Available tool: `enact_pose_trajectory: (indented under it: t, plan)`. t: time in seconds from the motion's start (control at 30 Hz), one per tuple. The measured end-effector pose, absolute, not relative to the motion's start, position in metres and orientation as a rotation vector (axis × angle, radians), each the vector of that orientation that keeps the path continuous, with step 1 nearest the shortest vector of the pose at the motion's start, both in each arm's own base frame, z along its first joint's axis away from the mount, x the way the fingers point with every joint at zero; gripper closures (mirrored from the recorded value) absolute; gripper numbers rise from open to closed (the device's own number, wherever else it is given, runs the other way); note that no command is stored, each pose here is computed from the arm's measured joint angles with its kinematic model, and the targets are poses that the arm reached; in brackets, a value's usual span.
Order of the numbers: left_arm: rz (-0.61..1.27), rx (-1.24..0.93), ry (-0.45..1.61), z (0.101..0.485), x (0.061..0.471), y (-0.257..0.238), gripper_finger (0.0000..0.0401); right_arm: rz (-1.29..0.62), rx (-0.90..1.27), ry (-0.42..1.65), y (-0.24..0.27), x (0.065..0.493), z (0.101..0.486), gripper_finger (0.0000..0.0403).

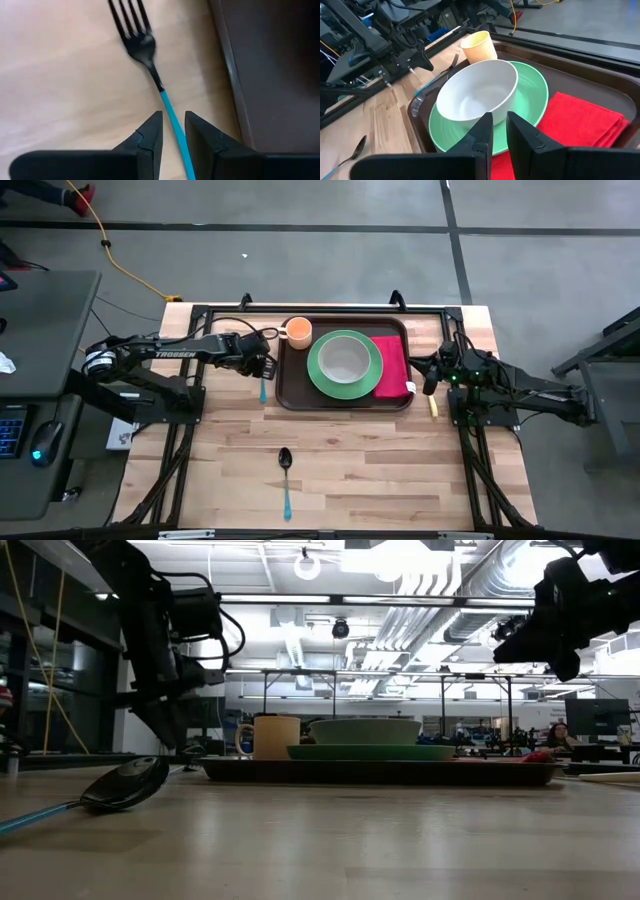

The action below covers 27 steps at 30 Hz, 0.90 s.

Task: Set up tray
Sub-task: Put the blue fork on top of the red table napkin on the brown tray

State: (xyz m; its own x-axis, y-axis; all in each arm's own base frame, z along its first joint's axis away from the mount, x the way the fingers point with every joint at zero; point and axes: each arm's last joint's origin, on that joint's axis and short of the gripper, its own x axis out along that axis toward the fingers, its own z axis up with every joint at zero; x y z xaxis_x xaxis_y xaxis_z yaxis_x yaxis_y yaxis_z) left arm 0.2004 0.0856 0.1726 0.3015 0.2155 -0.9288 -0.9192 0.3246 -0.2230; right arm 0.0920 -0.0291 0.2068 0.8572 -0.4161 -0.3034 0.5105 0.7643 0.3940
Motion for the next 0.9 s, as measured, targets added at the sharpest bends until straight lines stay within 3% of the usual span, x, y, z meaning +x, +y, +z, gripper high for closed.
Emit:
enact_pose_trajectory:
  t: [0.67, 0.9]
  plan:
    - [0.811, -0.949, 0.907, 0.1754, 0.2074, 0.0862, 0.029, -0.515, 0.487, 0.2, -0.0293, 0.0919, 0.2068, 0.0371]
    - [0.852, -0.956, 0.889, 0.1754, 0.2071, 0.0871, 0.029, -0.516, 0.491, 0.199, -0.0293, 0.0919, 0.2068, 0.0371]
